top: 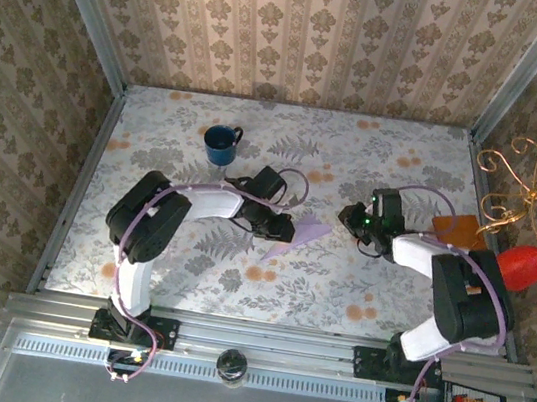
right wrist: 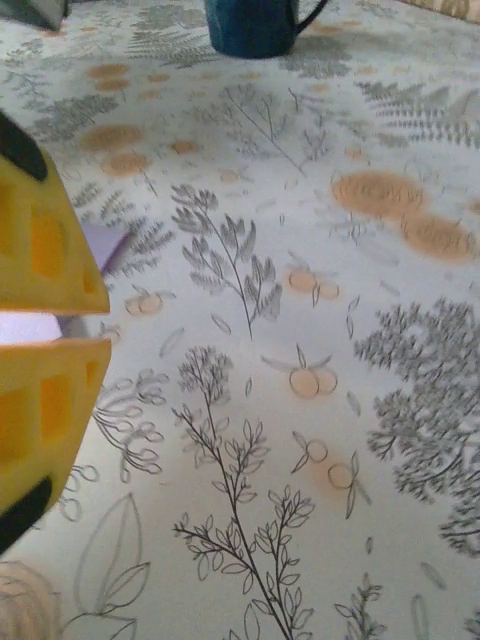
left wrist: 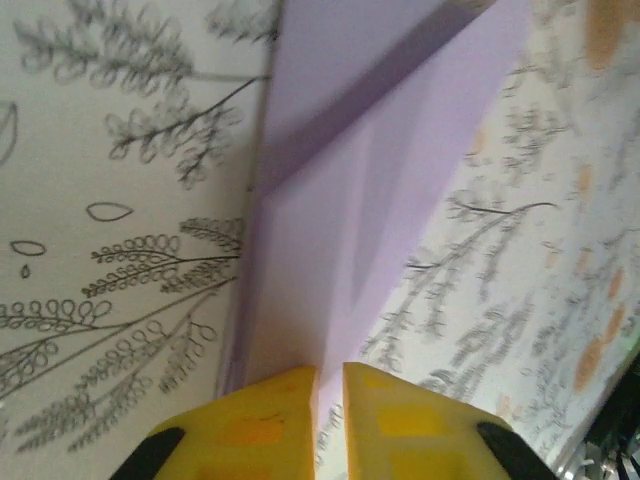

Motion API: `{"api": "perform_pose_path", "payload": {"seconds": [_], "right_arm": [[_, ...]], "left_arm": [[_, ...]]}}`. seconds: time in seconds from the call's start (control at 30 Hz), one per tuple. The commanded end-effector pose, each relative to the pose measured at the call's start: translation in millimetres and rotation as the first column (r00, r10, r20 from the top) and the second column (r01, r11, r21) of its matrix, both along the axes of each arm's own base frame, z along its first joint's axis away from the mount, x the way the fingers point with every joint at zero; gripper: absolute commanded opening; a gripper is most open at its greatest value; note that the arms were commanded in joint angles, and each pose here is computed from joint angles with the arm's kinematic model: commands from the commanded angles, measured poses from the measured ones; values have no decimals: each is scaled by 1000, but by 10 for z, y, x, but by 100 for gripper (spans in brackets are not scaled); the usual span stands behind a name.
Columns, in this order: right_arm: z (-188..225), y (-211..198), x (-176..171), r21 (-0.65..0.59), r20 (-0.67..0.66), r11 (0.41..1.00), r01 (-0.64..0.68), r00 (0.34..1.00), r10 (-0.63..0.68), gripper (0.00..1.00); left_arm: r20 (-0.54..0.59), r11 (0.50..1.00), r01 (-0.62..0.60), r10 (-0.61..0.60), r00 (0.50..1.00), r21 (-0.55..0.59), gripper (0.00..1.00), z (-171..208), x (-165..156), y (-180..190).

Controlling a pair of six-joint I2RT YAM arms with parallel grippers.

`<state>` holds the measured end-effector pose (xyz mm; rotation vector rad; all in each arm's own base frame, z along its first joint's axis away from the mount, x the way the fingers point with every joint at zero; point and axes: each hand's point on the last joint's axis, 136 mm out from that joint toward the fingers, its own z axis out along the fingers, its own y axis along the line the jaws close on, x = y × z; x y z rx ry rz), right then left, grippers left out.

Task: Fold a paper plane with a square sheet of paper (pick it up from the middle)

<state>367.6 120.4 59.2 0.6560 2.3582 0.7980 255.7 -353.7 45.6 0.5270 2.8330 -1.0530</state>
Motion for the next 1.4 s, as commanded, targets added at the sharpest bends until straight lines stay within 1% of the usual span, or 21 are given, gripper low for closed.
{"api": "perform_pose_path", "payload": {"seconds": [0.0,0.03,0.13,0.2,0.3,0.33,0.37,0.4,0.43,0.5,0.57,0.7,0.77,0.87,1.0,1.07,1.23,1.37], "right_arm": [[104,-56,-135,-75,-47,997,-9,999,5,22],[137,-40,-178,-84,-57,996,-14,998,9,26],[177,25,-298,-106,-85,994,-31,996,22,36],[307,87,-366,-127,-77,991,-43,997,33,42],[366,208,-485,-200,-111,977,-72,993,51,52],[366,260,-535,-234,-129,968,-87,990,57,57],[384,327,-568,-261,-139,960,-103,988,68,62],[383,407,-608,-283,-147,951,-124,985,85,65],[396,483,-642,-296,-151,945,-137,984,95,68],[314,628,-714,-318,-188,934,-164,976,108,71],[246,700,-783,-351,-225,921,-166,970,89,73],[153,890,-815,-388,-249,905,-172,965,77,77],[108,1041,-796,-386,-254,902,-194,962,98,78],[42,1152,-769,-402,-276,893,-204,957,95,78],[-44,1156,-729,-426,-286,888,-175,957,52,77],[-89,1099,-750,-451,-312,877,-166,950,20,76],[-113,1010,-785,-480,-331,867,-135,943,-36,66],[-34,921,-801,-498,-303,862,-96,951,-68,59]], "left_arm": [[95,995,-71,78,992,-77,22,611,237,65],[109,991,-97,106,988,-88,24,690,285,147],[131,980,-179,189,973,-88,34,775,376,459],[147,969,-233,243,959,-81,40,804,430,687],[157,952,-303,307,938,-54,49,740,465,1027],[159,945,-324,327,932,-45,51,705,470,1135],[165,939,-341,343,925,-39,54,683,477,1226],[168,938,-344,344,924,-29,57,651,451,1270],[178,924,-383,380,908,-19,60,626,504,1430],[199,916,-401,393,898,1,67,590,489,1574],[227,905,-425,407,885,33,73,556,467,1722],[262,894,-446,419,870,51,81,533,424,1887],[267,894,-444,415,870,56,83,516,401,1930],[272,898,-436,405,873,62,86,505,379,1956],[267,905,-422,394,879,55,87,480,348,1944],[261,907,-418,392,882,51,87,470,328,1940],[263,908,-417,392,882,45,88,460,296,1944],[268,910,-412,386,882,44,88,446,287,1946]]}}
